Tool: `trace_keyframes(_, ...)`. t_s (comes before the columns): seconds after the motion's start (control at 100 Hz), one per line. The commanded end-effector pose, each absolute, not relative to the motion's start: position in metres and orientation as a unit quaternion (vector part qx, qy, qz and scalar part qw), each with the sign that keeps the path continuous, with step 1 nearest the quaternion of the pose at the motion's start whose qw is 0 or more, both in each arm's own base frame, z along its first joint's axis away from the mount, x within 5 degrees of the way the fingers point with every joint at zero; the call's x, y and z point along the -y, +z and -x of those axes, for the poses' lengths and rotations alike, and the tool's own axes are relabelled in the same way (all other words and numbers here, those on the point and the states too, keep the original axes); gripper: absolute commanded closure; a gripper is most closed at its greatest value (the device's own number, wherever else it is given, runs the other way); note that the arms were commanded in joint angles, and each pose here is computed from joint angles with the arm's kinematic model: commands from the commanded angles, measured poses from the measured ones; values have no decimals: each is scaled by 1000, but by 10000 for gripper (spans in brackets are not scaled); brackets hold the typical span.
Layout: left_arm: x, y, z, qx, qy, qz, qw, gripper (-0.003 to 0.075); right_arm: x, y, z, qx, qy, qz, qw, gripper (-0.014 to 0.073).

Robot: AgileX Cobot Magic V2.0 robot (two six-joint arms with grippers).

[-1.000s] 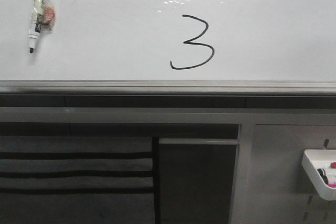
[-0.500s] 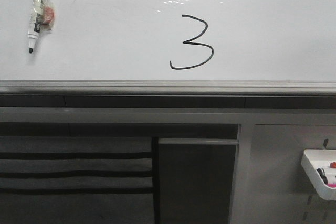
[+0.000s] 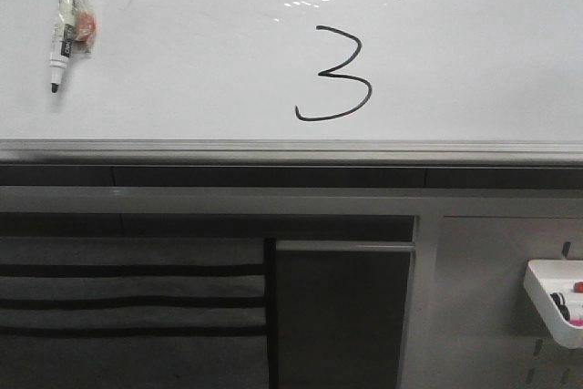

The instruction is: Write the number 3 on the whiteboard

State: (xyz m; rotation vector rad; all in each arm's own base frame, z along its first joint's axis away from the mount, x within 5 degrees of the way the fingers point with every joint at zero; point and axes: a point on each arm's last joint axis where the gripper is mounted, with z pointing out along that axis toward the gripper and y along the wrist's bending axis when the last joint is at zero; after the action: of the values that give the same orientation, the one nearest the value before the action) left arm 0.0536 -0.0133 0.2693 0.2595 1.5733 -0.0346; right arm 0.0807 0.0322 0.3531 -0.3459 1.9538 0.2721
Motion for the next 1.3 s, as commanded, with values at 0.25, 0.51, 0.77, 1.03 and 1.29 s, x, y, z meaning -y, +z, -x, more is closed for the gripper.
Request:
trace_keyframes(0.25, 3, 237, -52, -661, -28, -20, 750, 738, -31, 367, -83, -795, 114, 133, 580, 669)
trace_keyframes(0.51, 4, 217, -52, -643, -54, 2, 764, 738, -31, 366, -83, -796, 114, 134, 579, 669)
trace_keyframes(0.77, 4, 218, -52, -642, -52, 1, 765, 738, -31, 366, -83, -797, 114, 134, 578, 669)
trace_keyframes(1.03, 4, 218, -52, -642, -52, 1, 765, 738, -31, 366, -83, -797, 114, 134, 578, 669)
trace_keyframes(1.29, 4, 218, -52, -642, -52, 1, 765, 738, -31, 366, -83, -797, 114, 134, 578, 669)
